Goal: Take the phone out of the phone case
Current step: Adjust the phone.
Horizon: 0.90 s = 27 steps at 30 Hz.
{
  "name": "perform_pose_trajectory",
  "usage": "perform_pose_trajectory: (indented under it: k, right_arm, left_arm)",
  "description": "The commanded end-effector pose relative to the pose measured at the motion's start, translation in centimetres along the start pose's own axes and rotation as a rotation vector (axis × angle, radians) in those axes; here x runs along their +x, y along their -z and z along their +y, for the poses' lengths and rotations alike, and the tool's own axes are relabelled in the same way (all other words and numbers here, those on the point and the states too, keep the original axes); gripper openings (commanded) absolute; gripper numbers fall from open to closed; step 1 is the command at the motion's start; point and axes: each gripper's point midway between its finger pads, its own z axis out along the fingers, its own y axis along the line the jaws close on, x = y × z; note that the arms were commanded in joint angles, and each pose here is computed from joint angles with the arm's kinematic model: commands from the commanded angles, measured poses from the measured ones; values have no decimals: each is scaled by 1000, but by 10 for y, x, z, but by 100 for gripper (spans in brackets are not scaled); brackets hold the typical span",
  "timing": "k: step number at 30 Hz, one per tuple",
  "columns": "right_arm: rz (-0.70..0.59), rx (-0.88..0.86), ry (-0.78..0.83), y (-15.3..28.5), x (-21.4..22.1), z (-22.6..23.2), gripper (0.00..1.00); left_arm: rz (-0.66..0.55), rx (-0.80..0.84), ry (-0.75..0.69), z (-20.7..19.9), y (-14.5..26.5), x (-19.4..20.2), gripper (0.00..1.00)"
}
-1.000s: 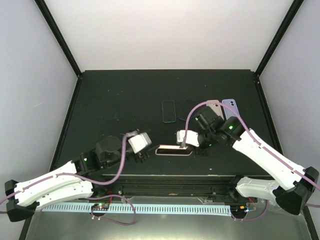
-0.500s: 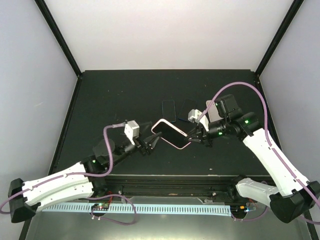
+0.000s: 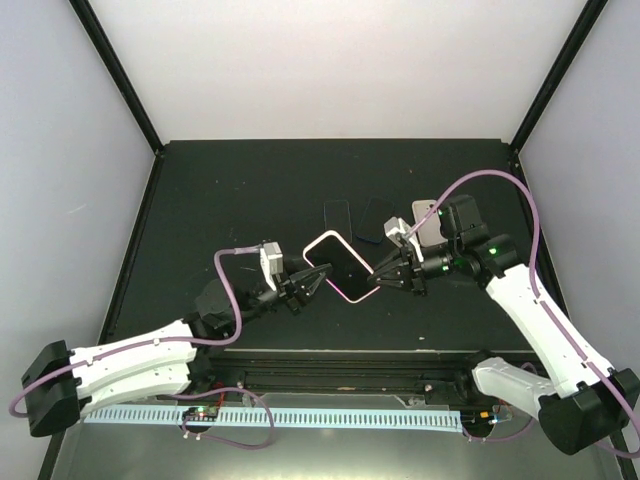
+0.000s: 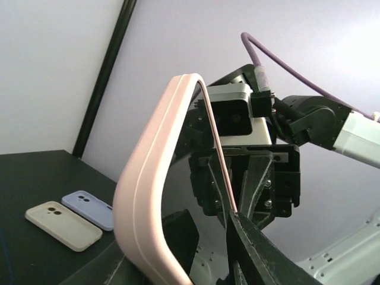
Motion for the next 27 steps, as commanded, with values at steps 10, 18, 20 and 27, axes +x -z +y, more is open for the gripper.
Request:
perform_pose_trajectory:
  k: [10, 18, 20, 27]
  right_arm:
    - [-62, -39, 83, 4, -6, 12, 1]
    - [44, -60, 218, 7, 7, 21, 51]
    - [82, -70, 254, 8, 13, 22, 58]
    - [138, 38, 365, 5, 13, 9, 62]
  left_arm:
    - [-64, 239, -44, -47, -12, -53, 11]
    - [120, 241, -148, -42, -6, -58, 2]
    - [141, 262, -132, -41, -3, -61, 1]
    - [191, 319, -62, -41, -5, -69, 2]
